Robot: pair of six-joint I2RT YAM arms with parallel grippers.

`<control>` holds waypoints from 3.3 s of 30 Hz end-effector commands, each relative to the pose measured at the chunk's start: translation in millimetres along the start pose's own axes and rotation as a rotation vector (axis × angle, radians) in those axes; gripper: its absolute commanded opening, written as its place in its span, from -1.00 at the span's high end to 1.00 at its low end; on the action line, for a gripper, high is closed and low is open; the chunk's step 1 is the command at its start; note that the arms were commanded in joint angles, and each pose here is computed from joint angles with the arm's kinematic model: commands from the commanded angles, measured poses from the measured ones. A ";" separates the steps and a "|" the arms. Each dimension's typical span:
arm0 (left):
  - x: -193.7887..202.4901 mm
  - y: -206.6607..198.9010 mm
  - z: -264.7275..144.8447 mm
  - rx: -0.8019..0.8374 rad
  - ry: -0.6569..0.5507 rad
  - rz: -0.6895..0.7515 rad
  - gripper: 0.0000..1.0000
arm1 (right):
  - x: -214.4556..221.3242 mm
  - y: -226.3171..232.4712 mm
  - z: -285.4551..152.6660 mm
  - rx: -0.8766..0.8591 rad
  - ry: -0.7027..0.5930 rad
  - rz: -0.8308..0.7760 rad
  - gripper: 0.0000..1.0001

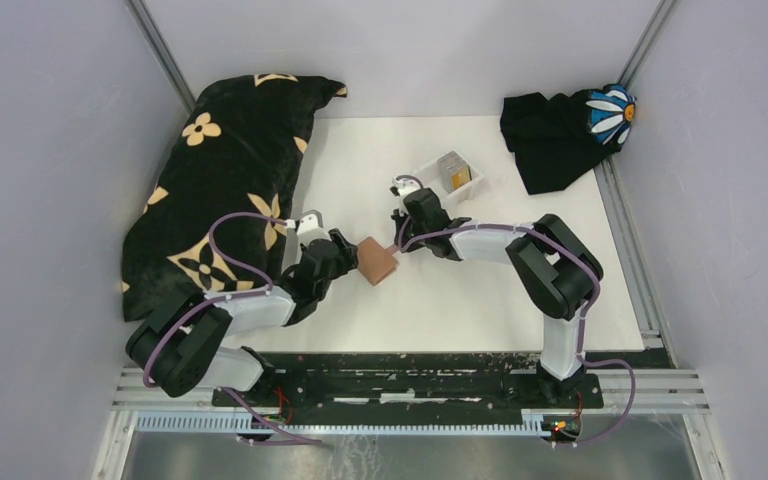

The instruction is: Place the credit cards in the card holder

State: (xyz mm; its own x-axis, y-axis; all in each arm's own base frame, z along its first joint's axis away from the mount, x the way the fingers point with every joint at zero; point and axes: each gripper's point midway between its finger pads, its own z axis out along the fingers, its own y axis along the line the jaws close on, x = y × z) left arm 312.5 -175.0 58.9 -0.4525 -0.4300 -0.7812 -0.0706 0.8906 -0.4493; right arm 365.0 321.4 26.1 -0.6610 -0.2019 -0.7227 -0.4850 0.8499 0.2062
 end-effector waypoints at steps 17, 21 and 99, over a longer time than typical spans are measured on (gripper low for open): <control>18.1 -8.3 -1.0 0.065 0.048 -0.027 0.66 | 12.4 -5.7 -40.0 0.120 -0.087 0.137 0.98; 21.2 -13.1 1.9 0.074 0.060 -0.023 0.81 | 6.5 -5.0 -44.3 0.138 -0.111 0.109 0.76; -59.1 -158.1 190.2 0.374 0.053 0.325 -0.92 | -158.1 -196.3 -56.1 0.620 -0.286 0.597 -0.35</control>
State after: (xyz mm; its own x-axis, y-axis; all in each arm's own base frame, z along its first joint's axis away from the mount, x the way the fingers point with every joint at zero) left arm 507.4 -302.1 81.7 -0.4924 -0.1591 -0.8557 0.3200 0.8812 -0.3479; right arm 523.6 158.5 118.5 -0.5472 0.3770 -0.7472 0.3500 0.9141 0.2049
